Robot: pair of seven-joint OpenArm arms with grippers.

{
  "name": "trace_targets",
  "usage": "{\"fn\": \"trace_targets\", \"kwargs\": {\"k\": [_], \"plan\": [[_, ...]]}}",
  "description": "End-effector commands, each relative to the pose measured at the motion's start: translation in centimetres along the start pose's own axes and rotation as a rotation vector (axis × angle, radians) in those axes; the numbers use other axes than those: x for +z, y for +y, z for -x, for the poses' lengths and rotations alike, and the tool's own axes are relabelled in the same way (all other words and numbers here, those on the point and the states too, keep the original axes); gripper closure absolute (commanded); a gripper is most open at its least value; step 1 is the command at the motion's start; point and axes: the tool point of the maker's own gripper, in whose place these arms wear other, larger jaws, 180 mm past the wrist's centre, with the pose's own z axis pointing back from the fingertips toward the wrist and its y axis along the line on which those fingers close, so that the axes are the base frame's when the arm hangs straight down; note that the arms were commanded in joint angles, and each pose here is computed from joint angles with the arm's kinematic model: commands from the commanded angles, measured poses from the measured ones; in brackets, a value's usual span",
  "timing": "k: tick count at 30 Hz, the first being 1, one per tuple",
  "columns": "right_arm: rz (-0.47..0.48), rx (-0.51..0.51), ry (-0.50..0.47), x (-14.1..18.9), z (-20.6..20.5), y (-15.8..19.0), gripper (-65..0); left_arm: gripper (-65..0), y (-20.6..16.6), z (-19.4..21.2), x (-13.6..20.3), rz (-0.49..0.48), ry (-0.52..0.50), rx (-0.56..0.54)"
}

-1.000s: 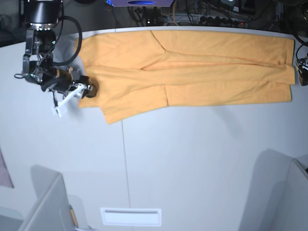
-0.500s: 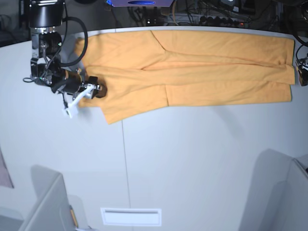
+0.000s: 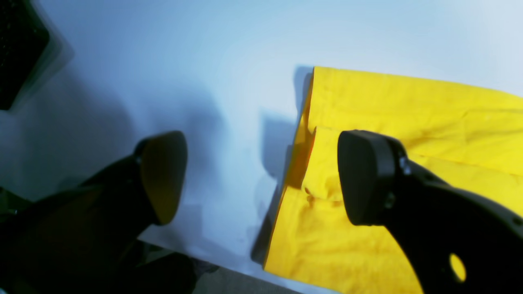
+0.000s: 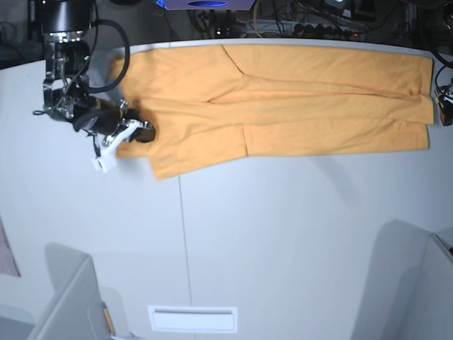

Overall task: Fold the T-shirt properly
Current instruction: 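Lower the hem onto the shoulders and open both grippers, then move both grippers to the two ends of the folded strip and grasp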

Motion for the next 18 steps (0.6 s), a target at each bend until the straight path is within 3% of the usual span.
{"fn": "trace_targets", "kwargs": {"k": [1, 8, 14, 18], "plan": [[-0.022, 0.036, -0.054, 0.8, -1.8, 1.0, 0.0, -55.8, 0.5, -1.5, 0.4, -0.011, -0.041, -0.017], [-0.035, 0.078, -0.038, 2.3, -0.6, 2.5, 0.0, -55.8, 1.3, -0.2, -0.2, -0.017, -0.007, 0.021], [-0.003, 0.058, -0.027, 5.3, 0.9, 2.3, 0.0, -55.8, 1.8, 0.6, -0.6, -0.021, 0.014, 0.04], [-0.004, 0.031, 0.007, 5.6, 2.5, 2.5, 0.0, -55.8, 1.4, 0.4, -0.6, -0.014, 0.011, 0.033]]}}
